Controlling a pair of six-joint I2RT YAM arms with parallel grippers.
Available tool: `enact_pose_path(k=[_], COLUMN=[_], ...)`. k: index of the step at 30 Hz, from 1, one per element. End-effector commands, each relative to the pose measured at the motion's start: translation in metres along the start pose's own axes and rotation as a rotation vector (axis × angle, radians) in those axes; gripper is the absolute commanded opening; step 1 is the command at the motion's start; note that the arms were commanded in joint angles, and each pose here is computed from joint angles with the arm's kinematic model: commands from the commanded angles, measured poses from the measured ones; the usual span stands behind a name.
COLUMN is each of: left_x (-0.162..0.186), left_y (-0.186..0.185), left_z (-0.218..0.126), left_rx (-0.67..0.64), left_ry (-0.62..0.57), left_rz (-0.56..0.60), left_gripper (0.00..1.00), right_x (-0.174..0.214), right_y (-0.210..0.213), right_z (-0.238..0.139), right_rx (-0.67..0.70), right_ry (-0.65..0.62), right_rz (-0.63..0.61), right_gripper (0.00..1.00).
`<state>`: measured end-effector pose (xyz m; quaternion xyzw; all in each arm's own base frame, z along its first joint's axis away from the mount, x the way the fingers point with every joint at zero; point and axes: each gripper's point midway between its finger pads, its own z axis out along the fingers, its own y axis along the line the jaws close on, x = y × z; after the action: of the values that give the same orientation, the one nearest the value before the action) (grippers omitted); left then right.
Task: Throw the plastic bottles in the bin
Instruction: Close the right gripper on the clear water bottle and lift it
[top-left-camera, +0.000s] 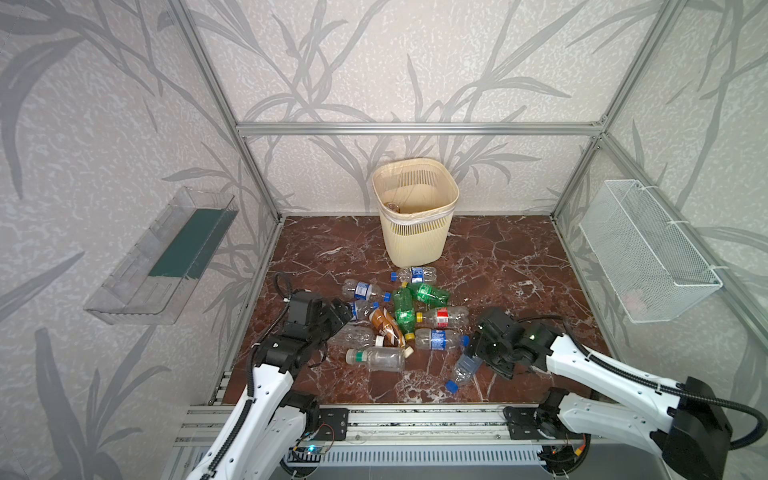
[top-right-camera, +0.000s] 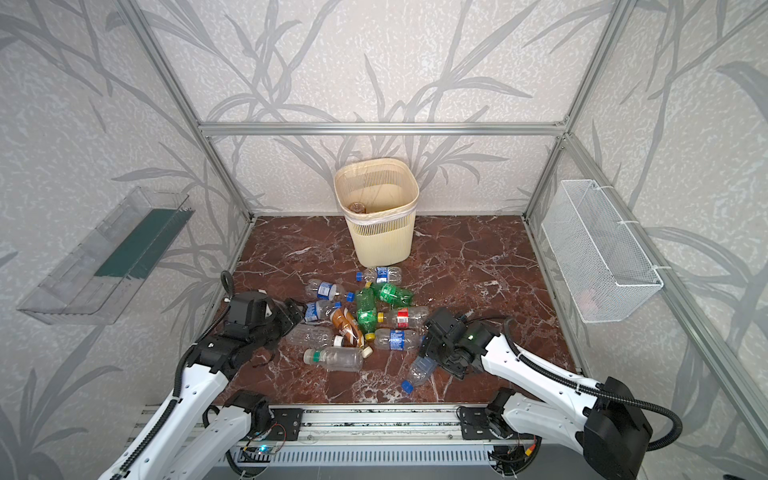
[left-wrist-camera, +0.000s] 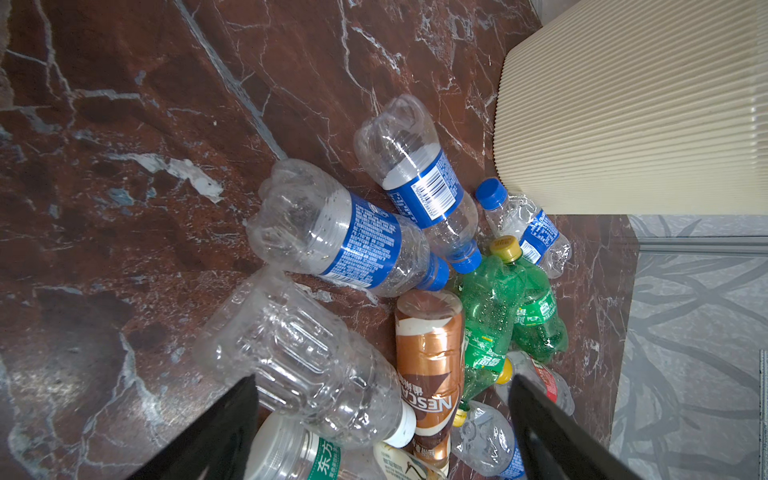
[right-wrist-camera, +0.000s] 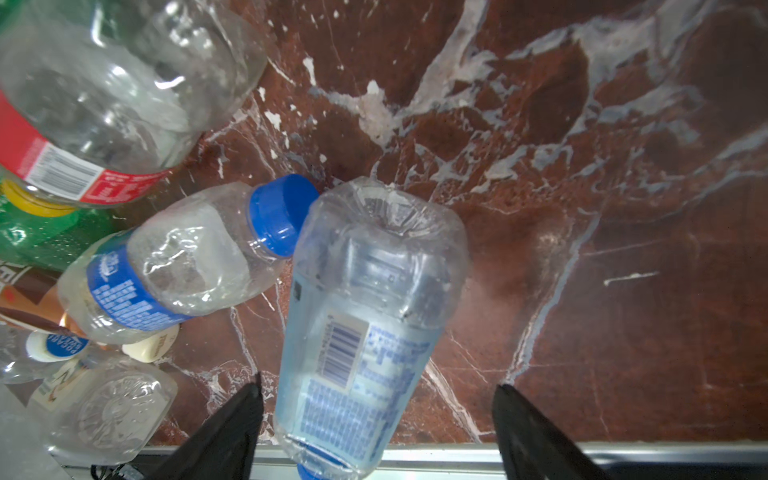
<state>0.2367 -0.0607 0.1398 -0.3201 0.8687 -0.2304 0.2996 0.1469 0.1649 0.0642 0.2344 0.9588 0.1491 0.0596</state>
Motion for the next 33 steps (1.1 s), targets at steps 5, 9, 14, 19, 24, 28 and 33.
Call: enact_pose_path(k=[5, 9, 14, 19, 24, 28, 33], left_x=[-0.003, -0.004, -0.004, -0.004, -0.004, -0.004, -0.004], left_y=[-0.001, 0.0, 0.001, 0.001, 0.001, 0.001, 0.002], left_z=[-0.003, -0.004, -0.004, -0.004, -0.004, -0.004, -0.003], left_rx=[0.005, 0.002, -0.001, 0.0, -0.001, -0.001, -0.004], left_ry=[-0.015, -0.02, -0.02, -0.022, -0.023, -0.023, -0.021], left_rz=[0.003, 0.009, 0.011, 0.011, 0.011, 0.009, 0.009], left_gripper=[0.94, 0.94, 0.94, 0.94, 0.94, 0.94, 0.94], right_x=[-0.005, -0.007, -0.007, -0.006, -0.007, -0.008, -0.011], right_y=[0.015, 0.015, 0.014, 0.009, 0.004, -0.003, -0.014], right_z=[0.003, 0.007, 0.014, 0.02, 0.022, 0.023, 0.021], right_rx=[-0.009, -0.003, 0.004, 0.022, 0.036, 0.048, 0.077], right_ry=[-0.023, -0.037, -0.034, -0.027, -0.038, -0.047, -0.074], right_rz=[0.003, 0.003, 0.003, 0.005, 0.002, 0.005, 0.014], right_gripper=[0.85, 0.82, 0.79, 0.77, 0.7, 0.68, 0.66])
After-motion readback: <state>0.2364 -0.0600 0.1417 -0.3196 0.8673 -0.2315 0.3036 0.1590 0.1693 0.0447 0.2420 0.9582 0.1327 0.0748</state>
